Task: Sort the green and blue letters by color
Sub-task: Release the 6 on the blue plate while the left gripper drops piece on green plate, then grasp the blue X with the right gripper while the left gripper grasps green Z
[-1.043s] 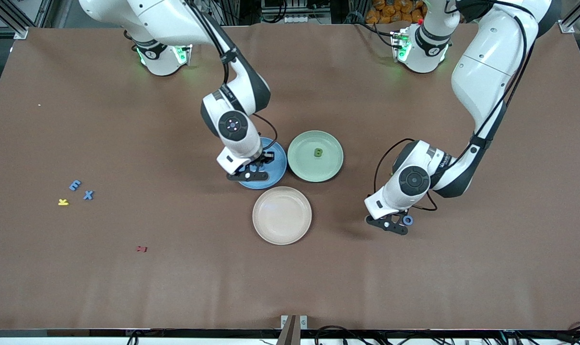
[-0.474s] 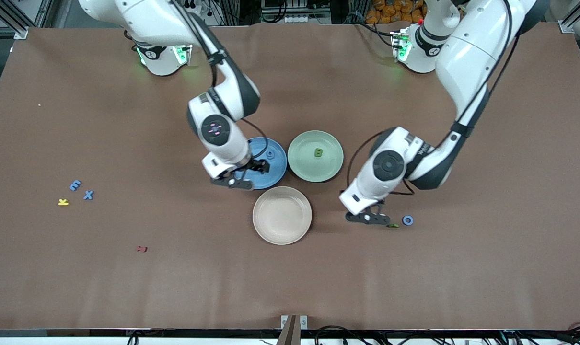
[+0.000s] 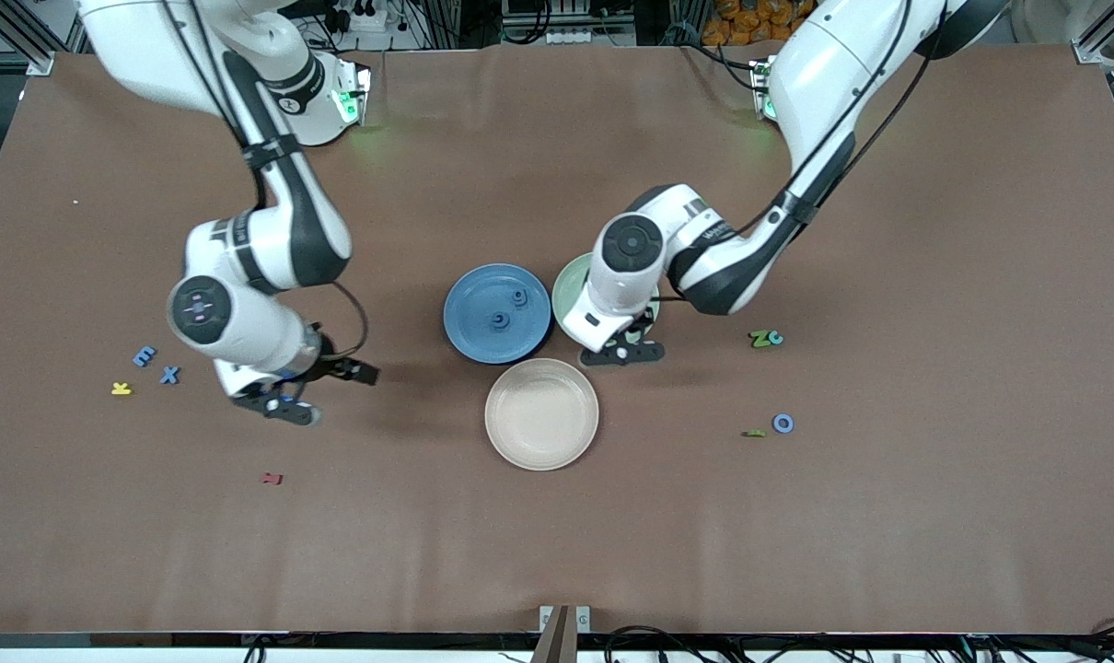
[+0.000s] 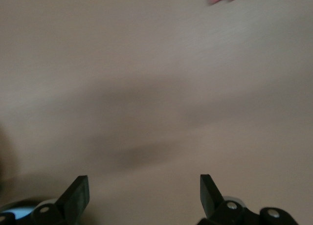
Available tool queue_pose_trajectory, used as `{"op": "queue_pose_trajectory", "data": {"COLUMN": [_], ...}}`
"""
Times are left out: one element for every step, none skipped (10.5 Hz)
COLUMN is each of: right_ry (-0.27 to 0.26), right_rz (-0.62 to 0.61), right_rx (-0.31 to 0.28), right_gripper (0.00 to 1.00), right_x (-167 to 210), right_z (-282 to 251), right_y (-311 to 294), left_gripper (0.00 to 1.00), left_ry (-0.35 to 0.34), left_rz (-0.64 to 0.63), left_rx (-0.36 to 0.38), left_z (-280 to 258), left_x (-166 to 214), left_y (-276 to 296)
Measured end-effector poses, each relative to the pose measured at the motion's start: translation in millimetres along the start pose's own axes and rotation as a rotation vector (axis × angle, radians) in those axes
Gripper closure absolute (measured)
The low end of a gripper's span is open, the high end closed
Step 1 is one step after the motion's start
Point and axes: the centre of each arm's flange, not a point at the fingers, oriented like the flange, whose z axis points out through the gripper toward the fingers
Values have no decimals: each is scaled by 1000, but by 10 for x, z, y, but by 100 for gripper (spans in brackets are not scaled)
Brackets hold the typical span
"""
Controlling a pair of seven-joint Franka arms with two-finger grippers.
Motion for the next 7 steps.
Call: {"op": "queue_pose_trajectory", "data": {"right_ry": [6, 10, 14, 14, 11, 7, 7], "right_rz": [-2, -5, -7, -24, -43, -70, -94], "right_rx": [-25, -42, -58, -70, -72, -74, -74], "right_gripper": [0, 0, 0, 0, 0, 0, 0], "right_x": [160, 292, 418, 541, 642, 717, 769], "right_z": [9, 10, 2, -12, -16, -13, -16], "right_y": [339, 644, 968, 1342, 1722, 2086, 2405], "left_gripper": [73, 70, 57, 44, 30, 19, 5], "left_ry": [-8, -14, -19, -19, -16, -12, -4], "left_rz": [-12, -20, -25, -29, -38, -52, -66], "left_rx": [9, 15, 19, 20, 19, 18, 13], "left_z": [48, 97, 130, 136, 127, 109, 66], "left_x": [-178, -322, -396, -392, -341, -262, -146], "left_y": [139, 247, 298, 294, 261, 207, 130]}}
